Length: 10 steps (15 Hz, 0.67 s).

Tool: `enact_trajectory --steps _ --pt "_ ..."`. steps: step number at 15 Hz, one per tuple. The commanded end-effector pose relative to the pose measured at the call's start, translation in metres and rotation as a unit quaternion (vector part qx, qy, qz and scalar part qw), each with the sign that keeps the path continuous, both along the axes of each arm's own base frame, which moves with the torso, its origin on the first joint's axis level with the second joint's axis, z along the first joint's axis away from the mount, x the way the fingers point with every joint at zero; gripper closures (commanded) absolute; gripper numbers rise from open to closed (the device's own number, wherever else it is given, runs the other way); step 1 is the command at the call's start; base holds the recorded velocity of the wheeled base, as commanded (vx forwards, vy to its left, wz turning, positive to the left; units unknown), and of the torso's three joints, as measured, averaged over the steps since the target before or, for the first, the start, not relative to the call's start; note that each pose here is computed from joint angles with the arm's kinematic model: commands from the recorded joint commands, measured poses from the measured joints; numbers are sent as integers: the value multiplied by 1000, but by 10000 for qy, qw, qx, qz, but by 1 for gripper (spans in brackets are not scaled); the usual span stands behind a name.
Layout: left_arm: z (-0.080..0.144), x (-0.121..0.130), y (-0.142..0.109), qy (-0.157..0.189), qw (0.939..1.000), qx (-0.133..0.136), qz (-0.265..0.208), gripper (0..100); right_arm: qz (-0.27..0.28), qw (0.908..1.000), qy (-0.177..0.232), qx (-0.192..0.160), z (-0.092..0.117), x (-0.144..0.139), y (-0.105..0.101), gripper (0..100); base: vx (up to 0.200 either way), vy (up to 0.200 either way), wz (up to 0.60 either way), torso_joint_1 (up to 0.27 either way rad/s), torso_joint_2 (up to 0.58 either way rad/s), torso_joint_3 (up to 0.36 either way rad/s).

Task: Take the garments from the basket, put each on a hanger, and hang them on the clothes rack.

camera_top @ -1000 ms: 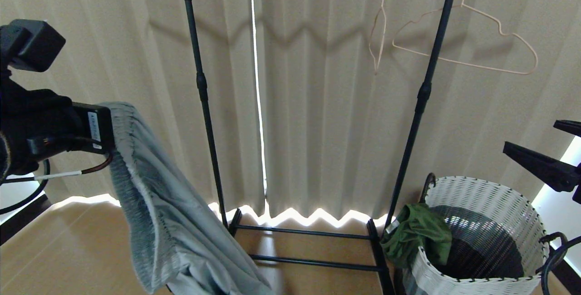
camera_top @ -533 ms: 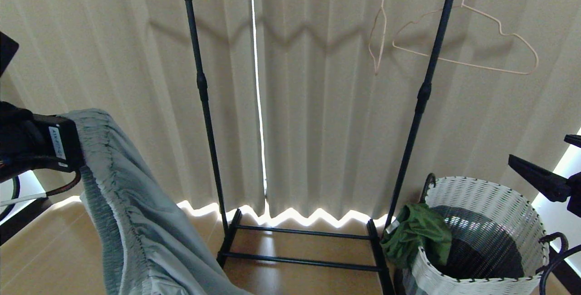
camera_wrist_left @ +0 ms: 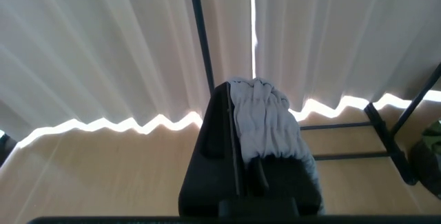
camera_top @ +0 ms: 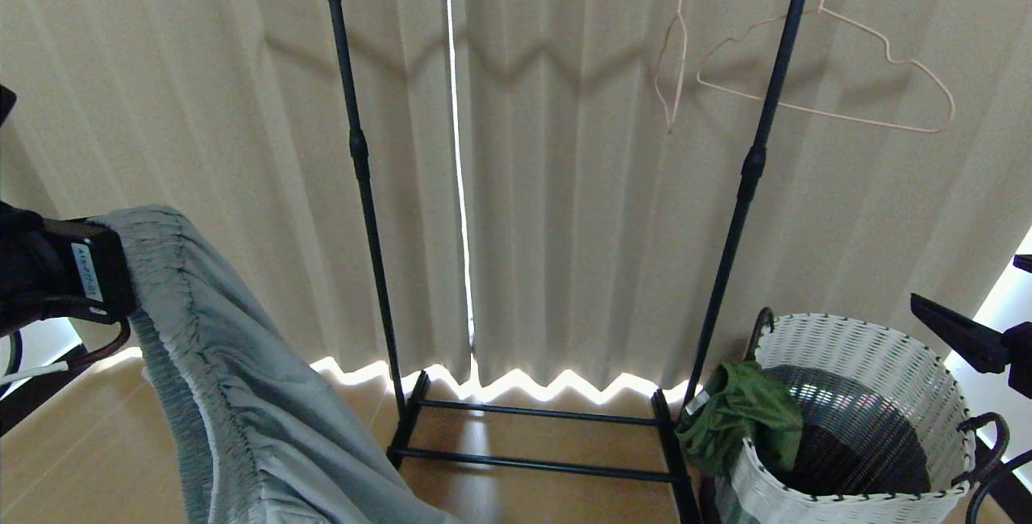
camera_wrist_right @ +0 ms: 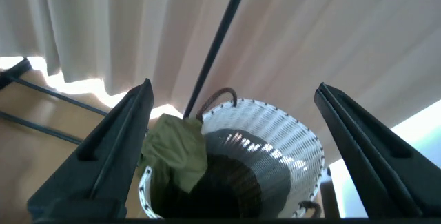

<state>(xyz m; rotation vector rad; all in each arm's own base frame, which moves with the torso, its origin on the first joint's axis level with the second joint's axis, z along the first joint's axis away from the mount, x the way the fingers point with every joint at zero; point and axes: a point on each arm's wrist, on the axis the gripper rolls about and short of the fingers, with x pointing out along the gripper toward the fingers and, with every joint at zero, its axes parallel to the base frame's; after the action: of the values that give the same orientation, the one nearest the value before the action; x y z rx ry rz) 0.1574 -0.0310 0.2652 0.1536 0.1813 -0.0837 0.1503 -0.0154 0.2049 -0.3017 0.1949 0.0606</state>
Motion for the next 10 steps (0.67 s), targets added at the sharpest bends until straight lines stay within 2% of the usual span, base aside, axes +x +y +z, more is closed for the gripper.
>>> enact_trajectory --steps 1,4,7,10 --pt "-3 2 0 60 10000 8 12 100 -8 10000 26 3 -1 1 0 0 0 0 0 0 0 0" --pt "1 3 -1 -64 10000 53 -32 100 -15 10000 -43 -8 2 1 0 0 0 0 0 0 0 0" --pt "-1 4 0 -48 9999 148 -34 100 -15 10000 -50 -9 3 1 0 0 0 0 0 9 -20 -7" --pt "-5 4 -1 26 9998 179 -46 100 -15 10000 -27 -6 1 1 0 0 0 0 0 66 -245 -227"
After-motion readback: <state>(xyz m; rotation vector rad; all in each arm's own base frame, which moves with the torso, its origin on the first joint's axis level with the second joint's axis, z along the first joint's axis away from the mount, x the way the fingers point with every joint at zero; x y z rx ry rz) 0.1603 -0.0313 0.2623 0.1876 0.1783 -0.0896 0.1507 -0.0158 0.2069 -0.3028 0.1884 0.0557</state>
